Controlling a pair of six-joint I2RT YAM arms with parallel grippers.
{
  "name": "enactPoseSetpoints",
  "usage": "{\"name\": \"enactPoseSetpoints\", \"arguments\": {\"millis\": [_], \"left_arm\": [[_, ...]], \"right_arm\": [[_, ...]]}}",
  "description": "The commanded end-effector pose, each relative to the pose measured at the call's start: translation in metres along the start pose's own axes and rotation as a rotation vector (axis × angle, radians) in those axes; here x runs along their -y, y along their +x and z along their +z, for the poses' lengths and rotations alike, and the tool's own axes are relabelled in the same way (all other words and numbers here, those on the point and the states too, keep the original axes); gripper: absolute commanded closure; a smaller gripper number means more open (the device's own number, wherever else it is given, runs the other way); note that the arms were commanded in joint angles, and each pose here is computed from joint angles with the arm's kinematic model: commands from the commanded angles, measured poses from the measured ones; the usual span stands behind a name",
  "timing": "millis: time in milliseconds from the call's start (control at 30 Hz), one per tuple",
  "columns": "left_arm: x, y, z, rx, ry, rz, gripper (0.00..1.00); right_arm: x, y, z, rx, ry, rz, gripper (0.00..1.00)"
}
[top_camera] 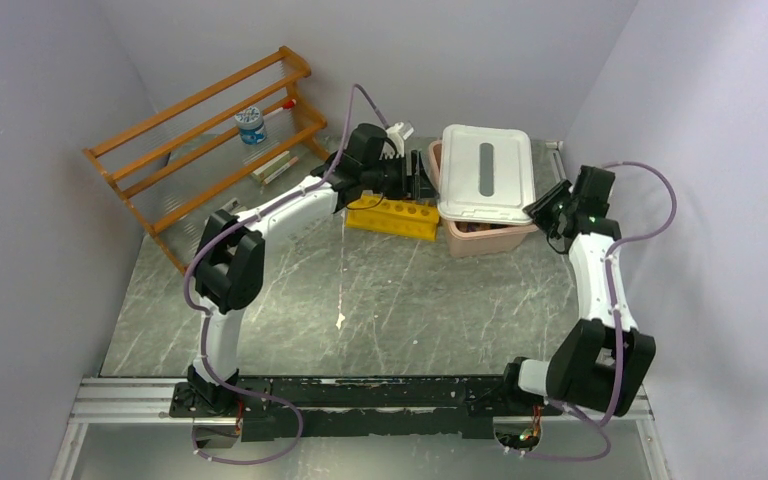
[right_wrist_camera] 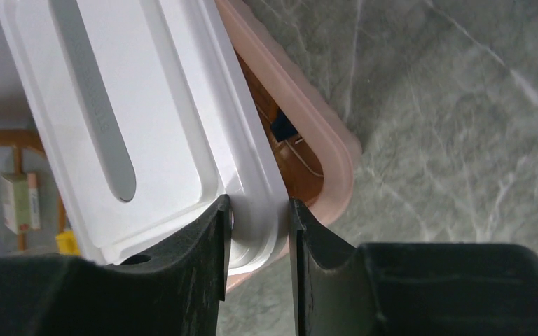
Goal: Organize the chemistry lab equipment
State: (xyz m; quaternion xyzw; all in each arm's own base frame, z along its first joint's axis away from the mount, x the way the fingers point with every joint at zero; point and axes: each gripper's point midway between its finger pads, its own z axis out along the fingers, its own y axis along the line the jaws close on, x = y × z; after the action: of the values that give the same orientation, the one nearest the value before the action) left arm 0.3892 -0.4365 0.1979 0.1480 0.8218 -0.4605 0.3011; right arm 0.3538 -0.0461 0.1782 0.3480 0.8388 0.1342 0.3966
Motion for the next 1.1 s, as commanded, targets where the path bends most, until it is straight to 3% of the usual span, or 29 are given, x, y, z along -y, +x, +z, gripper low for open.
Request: {"name": "enactPoseSetpoints", "arguments": {"millis": [0, 167, 467, 633, 700, 800, 867, 967, 1067], "left_arm": [[0.007, -0.022, -0.008, 0.047, 0.0, 0.022, 0.32], [0.006, -0.017, 0.004, 0.03, 0.037, -0.006, 0.33], [0.006, -0.001, 0.023, -0.007, 0.081, -0.035, 0.36], [0.016, 0.016, 0.033, -0.037, 0.116, -0.041, 0.46], [0.018, 0.021, 0.035, -0.048, 0.114, -0.036, 0.48], [0.014, 0.03, 0.037, -0.07, 0.074, -0.022, 0.43], [0.015, 0.033, 0.037, -0.078, 0.074, -0.023, 0.4], [0.017, 0.035, 0.036, -0.077, 0.076, -0.016, 0.38], [0.016, 0.041, 0.037, -0.092, 0.055, -0.007, 0.38]], "right_arm": [[-0.002, -0.001, 0.014, -0.053, -0.046, -0.19, 0.77], [0.006, 0.004, 0.025, -0.1, -0.043, -0.261, 0.78], [0.015, -0.025, 0.016, -0.046, 0.058, -0.36, 0.73], [0.027, -0.03, 0.014, -0.05, 0.135, -0.382, 0.62], [0.033, -0.031, 0.013, -0.044, 0.168, -0.378, 0.53], [0.038, -0.028, 0.012, -0.047, 0.192, -0.366, 0.4], [0.041, -0.025, 0.013, -0.055, 0.197, -0.361, 0.37], [0.044, -0.025, 0.015, -0.06, 0.215, -0.357, 0.37], [0.045, -0.023, 0.018, -0.073, 0.214, -0.359, 0.43]]}}
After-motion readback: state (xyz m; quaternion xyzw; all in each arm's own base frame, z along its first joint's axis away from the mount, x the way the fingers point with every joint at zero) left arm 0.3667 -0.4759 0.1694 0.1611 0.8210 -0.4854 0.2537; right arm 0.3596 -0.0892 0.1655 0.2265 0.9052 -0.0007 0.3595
